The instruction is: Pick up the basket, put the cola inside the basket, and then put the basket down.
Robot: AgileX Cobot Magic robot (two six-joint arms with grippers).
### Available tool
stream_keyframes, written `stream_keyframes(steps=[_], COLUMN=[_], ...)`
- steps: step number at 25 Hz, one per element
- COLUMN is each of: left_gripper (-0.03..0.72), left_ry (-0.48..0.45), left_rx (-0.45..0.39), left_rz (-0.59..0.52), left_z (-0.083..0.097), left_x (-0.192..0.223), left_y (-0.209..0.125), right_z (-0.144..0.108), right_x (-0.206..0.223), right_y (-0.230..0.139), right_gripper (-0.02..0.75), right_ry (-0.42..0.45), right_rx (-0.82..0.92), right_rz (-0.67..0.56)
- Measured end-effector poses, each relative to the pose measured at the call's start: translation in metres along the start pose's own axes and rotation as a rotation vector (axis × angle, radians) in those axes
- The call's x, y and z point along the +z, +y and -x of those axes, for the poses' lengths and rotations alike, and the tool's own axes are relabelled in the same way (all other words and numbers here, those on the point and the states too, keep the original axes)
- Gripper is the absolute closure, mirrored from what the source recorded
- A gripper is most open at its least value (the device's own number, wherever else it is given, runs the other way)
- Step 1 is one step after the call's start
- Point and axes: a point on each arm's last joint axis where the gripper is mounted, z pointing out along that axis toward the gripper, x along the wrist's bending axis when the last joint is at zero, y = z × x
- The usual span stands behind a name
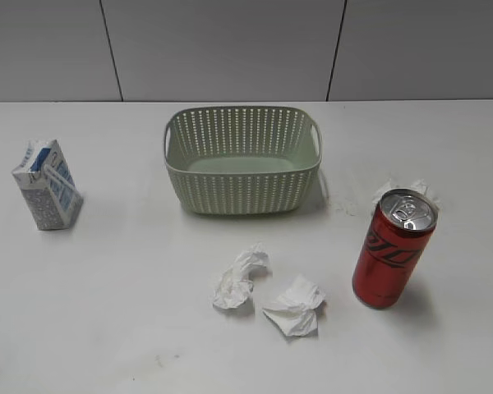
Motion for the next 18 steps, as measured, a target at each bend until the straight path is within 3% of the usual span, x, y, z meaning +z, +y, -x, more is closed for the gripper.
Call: stream_keyframes(steps=[18], left_gripper=[0.444], left_ry=[-0.001], left_rx=[0.0], left_rz=[0.0], left_z=[0.0001], left_x=[0.0], left_y=[0.0], right_z=[0.0], right_x=[0.0], right_y=[0.0], right_gripper=[0.153], right_ry=[0.0], right_rx=[0.0], right_rz=[0.0])
